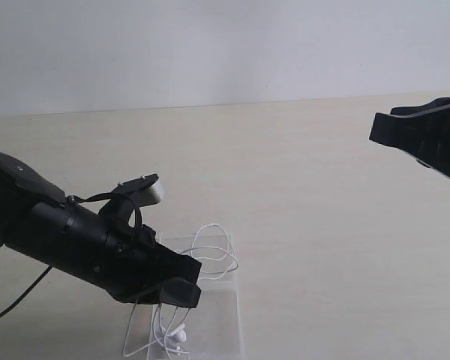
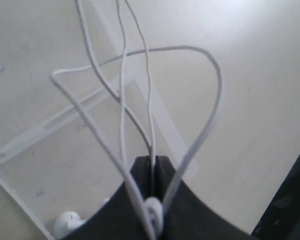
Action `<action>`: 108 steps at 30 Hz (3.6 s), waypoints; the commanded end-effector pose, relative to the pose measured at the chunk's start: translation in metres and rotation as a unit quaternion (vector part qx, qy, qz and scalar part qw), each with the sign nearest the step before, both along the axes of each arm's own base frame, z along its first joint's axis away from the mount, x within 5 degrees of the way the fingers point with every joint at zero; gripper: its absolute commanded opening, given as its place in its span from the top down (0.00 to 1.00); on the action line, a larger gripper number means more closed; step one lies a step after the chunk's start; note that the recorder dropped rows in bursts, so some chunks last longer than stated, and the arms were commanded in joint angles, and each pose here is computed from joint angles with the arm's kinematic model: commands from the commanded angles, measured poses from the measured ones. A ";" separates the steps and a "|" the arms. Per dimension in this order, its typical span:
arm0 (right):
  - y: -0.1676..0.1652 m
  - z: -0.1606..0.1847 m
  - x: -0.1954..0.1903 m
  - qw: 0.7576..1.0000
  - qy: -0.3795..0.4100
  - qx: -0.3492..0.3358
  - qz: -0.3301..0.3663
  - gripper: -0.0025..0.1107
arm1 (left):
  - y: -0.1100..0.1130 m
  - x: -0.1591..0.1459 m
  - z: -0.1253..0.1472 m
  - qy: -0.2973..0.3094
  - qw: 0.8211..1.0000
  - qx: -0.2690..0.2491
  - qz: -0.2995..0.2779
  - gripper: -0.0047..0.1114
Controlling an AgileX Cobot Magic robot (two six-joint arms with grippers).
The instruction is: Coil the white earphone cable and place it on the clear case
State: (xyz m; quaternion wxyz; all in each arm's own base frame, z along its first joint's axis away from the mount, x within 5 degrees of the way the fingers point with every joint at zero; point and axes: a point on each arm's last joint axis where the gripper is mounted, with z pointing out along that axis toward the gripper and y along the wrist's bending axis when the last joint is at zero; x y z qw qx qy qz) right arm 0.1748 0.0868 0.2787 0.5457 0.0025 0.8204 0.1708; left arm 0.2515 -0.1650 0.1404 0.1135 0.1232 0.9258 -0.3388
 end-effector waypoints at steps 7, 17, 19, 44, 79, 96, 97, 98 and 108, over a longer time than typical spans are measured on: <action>-0.001 0.000 0.000 1.000 -0.004 -0.009 0.002 0.98 | 0.001 -0.001 -0.003 0.004 1.000 0.002 0.030 0.96; -0.001 0.000 0.000 1.000 -0.004 -0.009 0.002 0.98 | 0.000 0.004 -0.013 0.023 0.997 -0.003 0.069 0.96; -0.001 0.000 0.000 1.000 -0.004 -0.009 0.002 0.98 | 0.000 0.005 -0.013 0.022 0.997 -0.001 0.072 0.96; 0.000 0.000 -0.001 1.000 -0.001 -0.004 0.007 0.98 | -0.001 0.006 -0.016 0.036 0.995 -0.010 0.094 0.46; 0.002 0.000 -0.001 1.000 -0.001 -0.003 0.016 0.98 | 0.010 0.014 0.000 0.083 0.985 0.146 0.034 0.46; 0.002 -0.001 -0.001 1.000 0.000 -0.002 0.015 0.98 | 0.001 0.000 0.012 0.105 0.982 0.158 -0.009 0.46; 0.002 -0.001 -0.001 1.000 0.000 -0.002 0.015 0.98 | -0.002 -0.001 0.015 0.098 0.982 0.162 -0.015 0.46; 0.002 -0.001 -0.001 1.000 0.000 -0.002 0.015 0.98 | -0.004 0.000 0.018 0.089 0.981 0.173 -0.018 0.46; 0.002 -0.001 -0.001 1.000 0.001 0.000 0.017 0.98 | -0.005 0.008 0.030 0.063 0.966 0.250 -0.013 0.46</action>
